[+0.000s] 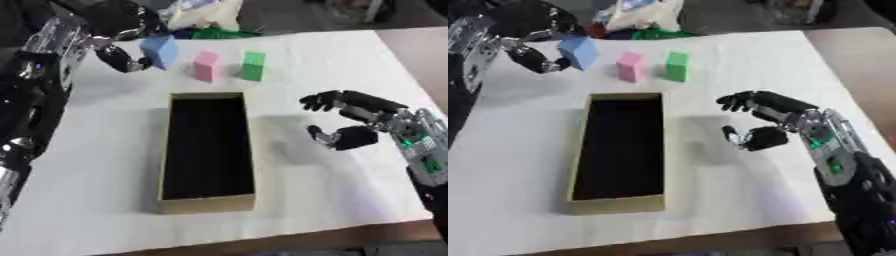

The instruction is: Pick up objects on the table and place them in the box.

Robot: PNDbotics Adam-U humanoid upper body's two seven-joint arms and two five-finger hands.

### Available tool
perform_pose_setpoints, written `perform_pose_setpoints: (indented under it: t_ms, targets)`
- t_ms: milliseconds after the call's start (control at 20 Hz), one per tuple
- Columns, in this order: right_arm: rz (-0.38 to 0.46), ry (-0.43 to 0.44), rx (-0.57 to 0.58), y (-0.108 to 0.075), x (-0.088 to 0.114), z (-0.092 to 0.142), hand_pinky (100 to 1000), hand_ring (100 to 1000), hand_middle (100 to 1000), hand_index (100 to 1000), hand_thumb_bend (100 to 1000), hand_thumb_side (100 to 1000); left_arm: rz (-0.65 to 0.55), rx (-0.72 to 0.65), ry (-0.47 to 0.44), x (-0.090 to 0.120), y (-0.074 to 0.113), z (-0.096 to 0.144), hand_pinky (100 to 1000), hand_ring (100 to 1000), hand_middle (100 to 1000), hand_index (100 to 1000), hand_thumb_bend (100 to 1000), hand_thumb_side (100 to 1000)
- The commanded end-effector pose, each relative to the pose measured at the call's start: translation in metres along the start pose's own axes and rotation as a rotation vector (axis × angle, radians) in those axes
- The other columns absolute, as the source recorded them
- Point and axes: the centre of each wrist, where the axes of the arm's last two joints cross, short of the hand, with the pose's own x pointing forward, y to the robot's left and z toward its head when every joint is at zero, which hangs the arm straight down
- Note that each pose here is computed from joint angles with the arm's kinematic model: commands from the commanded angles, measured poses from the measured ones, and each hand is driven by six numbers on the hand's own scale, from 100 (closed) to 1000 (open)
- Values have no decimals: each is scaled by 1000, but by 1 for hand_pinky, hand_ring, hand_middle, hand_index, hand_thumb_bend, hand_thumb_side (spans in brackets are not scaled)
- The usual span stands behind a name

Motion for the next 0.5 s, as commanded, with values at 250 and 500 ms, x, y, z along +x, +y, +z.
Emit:
perform_pose_setpoints:
  t_ms: [250, 500]
  targets:
    - [22, 6, -20, -9, -1, 3, 812, 842, 827, 978, 100, 519, -27, -38, -158, 13, 19, -1, 752, 621, 563, 833, 238, 100]
    - [22, 8, -17, -9, -2, 3, 812, 842, 826, 977, 100, 524, -28, -99, -245, 27, 14, -7, 756, 628, 572, 838, 225, 119]
